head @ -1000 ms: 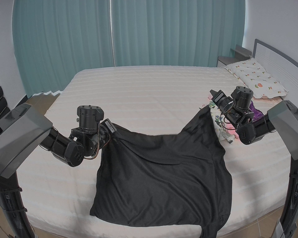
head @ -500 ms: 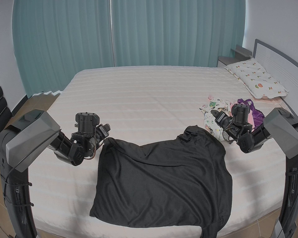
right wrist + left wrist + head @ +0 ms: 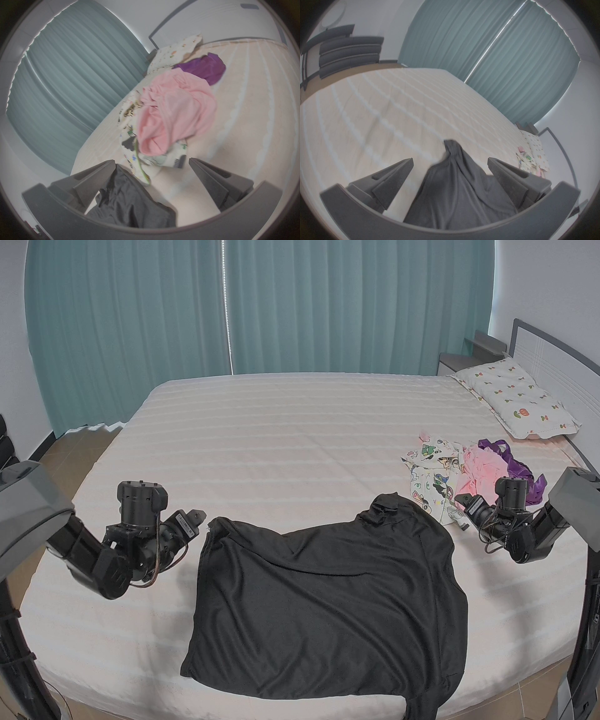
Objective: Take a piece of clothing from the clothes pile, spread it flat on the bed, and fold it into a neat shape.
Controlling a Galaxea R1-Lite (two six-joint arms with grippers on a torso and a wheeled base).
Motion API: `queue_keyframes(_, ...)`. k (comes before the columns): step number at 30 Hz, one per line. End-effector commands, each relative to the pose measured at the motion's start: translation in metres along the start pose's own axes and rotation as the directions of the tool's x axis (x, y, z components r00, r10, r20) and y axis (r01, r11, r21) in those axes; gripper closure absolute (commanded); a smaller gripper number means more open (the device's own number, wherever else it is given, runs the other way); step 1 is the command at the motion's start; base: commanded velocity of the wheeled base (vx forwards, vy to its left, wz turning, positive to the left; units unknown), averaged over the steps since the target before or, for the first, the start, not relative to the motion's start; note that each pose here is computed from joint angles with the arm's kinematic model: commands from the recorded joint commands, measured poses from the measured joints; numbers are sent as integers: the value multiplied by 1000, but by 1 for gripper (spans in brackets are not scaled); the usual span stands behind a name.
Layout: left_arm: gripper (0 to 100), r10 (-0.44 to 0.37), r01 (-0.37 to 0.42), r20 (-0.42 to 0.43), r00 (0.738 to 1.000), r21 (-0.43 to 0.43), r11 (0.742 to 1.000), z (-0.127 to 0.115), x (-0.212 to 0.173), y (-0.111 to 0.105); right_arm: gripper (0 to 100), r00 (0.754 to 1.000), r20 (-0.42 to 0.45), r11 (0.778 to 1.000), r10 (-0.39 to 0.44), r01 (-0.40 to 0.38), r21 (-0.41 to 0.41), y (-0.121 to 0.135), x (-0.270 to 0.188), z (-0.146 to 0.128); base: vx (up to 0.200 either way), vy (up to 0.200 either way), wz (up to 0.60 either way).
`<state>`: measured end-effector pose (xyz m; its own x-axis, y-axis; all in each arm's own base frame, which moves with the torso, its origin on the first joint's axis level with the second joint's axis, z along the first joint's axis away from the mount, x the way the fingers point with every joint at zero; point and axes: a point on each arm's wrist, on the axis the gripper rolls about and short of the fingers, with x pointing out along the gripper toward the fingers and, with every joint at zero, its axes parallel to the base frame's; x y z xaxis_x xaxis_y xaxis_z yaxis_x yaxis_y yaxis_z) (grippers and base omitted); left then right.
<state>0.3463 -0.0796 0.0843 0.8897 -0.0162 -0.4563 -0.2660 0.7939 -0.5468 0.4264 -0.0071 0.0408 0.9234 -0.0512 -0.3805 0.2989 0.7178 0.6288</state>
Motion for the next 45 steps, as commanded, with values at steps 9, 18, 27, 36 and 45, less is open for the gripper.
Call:
queue_keyframes(9,0,-125,117,-104,987,-73,990,-15,-98,8,0,992,-115,988,-55,71,135,-35,12,-18,0,0,0)
queue_keyframes(18,0,-123,116,-95,988,-82,990,-13,-102,11,100,989,-146,988,-36,58,147,-29,46,-31,0,0,0)
queue_keyframes(27,0,-109,101,-101,989,-82,991,-14,-100,14,100,998,55,984,7,-17,179,-17,57,7,0,0,0)
queue_keyframes(36,0,-104,96,-106,989,-81,992,-15,-99,15,100,942,330,976,68,-132,175,-22,36,92,0,0,0)
queue_keyframes(45,0,-92,83,-120,989,-78,993,-19,-96,17,0,992,123,993,9,-23,112,-58,25,46,0,0,0)
